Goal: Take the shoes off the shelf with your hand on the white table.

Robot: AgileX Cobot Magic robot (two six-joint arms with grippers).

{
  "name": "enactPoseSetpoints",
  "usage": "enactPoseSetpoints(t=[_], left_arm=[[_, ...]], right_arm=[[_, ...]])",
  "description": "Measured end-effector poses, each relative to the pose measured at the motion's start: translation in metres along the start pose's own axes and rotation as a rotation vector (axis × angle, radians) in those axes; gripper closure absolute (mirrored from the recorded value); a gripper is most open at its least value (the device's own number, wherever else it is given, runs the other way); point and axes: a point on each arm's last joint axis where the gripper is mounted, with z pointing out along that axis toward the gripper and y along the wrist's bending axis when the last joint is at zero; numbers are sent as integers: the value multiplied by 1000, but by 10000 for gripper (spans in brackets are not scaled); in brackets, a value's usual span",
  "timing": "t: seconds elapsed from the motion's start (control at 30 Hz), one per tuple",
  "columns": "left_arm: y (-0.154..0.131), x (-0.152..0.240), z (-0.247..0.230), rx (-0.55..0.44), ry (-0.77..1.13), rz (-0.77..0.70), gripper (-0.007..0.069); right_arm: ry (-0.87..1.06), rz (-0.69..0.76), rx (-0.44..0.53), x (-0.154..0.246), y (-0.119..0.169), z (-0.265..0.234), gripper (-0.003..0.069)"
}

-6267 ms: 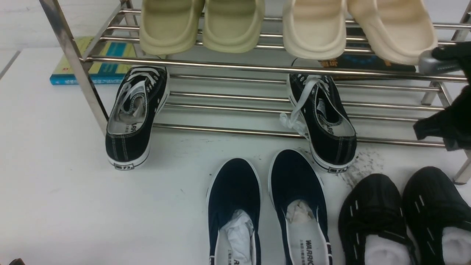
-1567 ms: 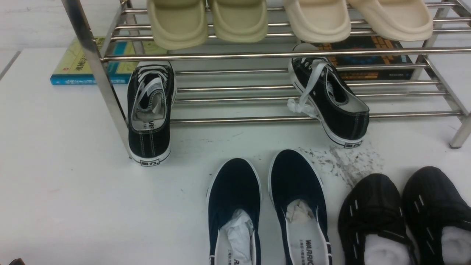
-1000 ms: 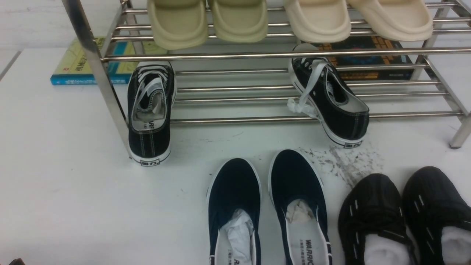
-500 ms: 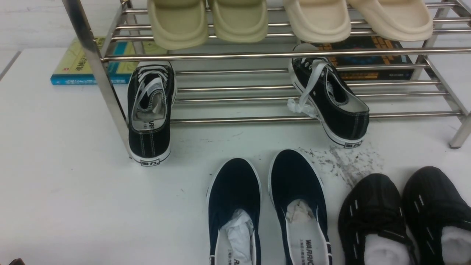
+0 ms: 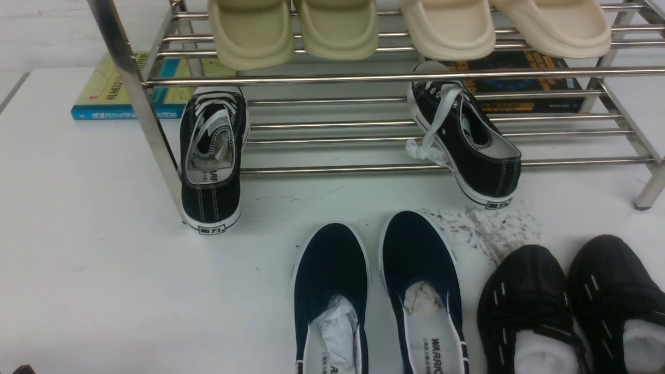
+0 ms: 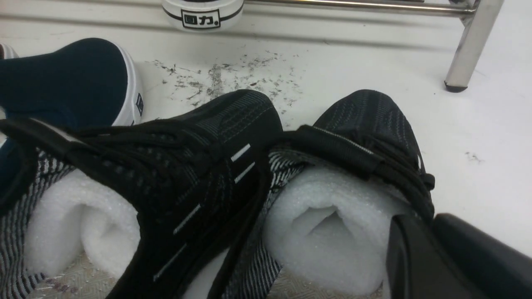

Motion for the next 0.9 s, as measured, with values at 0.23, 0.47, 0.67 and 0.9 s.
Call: enactPoseSetpoints(t=[0.23, 0.47, 0.67, 0.9], left_arm=[[0, 0, 0, 0, 0, 0, 384], [0, 0, 0, 0, 0, 0, 384], [0, 0, 0, 0, 0, 0, 384], [0, 0, 0, 0, 0, 0, 384]], right_arm=[[0, 0, 0, 0, 0, 0, 557], [0, 0, 0, 0, 0, 0, 547], [0, 0, 0, 0, 0, 0, 542], [0, 0, 0, 0, 0, 0, 529]])
